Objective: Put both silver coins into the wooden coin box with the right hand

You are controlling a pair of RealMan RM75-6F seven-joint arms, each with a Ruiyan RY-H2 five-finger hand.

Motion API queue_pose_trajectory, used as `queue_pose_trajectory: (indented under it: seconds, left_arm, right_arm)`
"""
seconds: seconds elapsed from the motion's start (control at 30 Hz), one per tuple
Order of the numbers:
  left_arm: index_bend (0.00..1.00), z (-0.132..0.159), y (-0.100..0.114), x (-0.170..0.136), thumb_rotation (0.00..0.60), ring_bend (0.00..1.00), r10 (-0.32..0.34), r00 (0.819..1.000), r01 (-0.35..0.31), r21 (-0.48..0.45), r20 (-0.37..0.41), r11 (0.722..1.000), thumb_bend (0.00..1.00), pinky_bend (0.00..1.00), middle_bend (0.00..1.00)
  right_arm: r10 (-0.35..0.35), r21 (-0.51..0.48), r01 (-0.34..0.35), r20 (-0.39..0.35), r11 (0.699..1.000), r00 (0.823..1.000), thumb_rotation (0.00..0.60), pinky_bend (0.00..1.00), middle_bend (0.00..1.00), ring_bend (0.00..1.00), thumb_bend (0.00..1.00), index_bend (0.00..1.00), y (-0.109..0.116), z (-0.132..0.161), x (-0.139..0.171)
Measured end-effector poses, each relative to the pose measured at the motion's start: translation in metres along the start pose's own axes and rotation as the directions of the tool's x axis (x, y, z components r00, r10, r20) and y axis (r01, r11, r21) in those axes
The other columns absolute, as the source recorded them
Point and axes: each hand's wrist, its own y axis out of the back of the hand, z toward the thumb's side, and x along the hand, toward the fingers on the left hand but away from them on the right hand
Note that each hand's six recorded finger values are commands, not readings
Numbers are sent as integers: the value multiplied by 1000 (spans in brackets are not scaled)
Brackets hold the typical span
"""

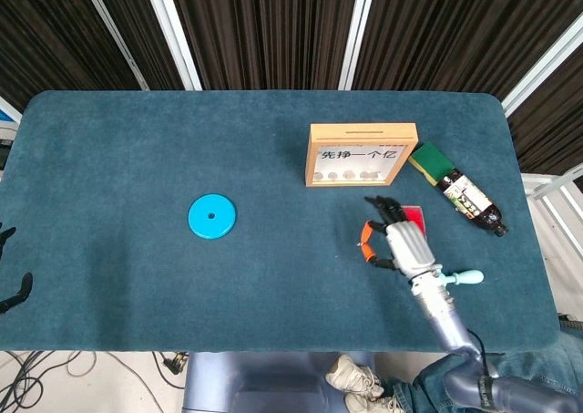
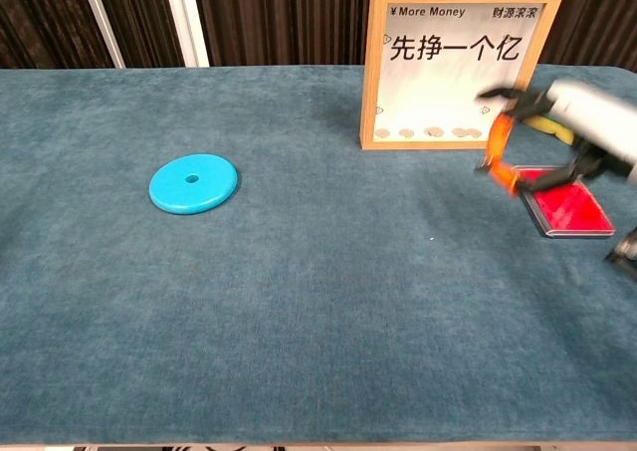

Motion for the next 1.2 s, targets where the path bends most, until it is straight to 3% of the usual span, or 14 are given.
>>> queue_pose_trajectory:
  seconds: [0.23,0.43,0.63,0.9,1.2]
  left_arm:
    - [131,0,0,0,600,0,3,1000,-3,0,-4,1000,406,0,0]
    - [131,-1,0,0,600,0,3,1000,-3,1,-7,1000,406,0,0]
    - [131,-3,-1,0,600,0,2,1000,-2,-2,-19,1000,406,0,0]
    - [131,-6,-2,2,600,0,-2,999,2,-9,-49,1000,406,0,0]
    - [131,-11,-5,4,600,0,-6,997,6,6,-80,1000,406,0,0]
  right_arm:
    - [-138,-13,138,12,990,990,600,0,107,0,616,876,74,5,-17]
    - [-212,8,211,16,977,977,600,0,104,0,616,890,118,13,-36]
    - [-243,23,243,17,970,970,600,0,96,0,616,894,142,21,-58]
    - [-229,59,226,37,972,973,600,0,93,0,616,894,161,26,-95]
    - [-142,86,135,84,987,986,600,0,88,0,616,894,167,25,-132]
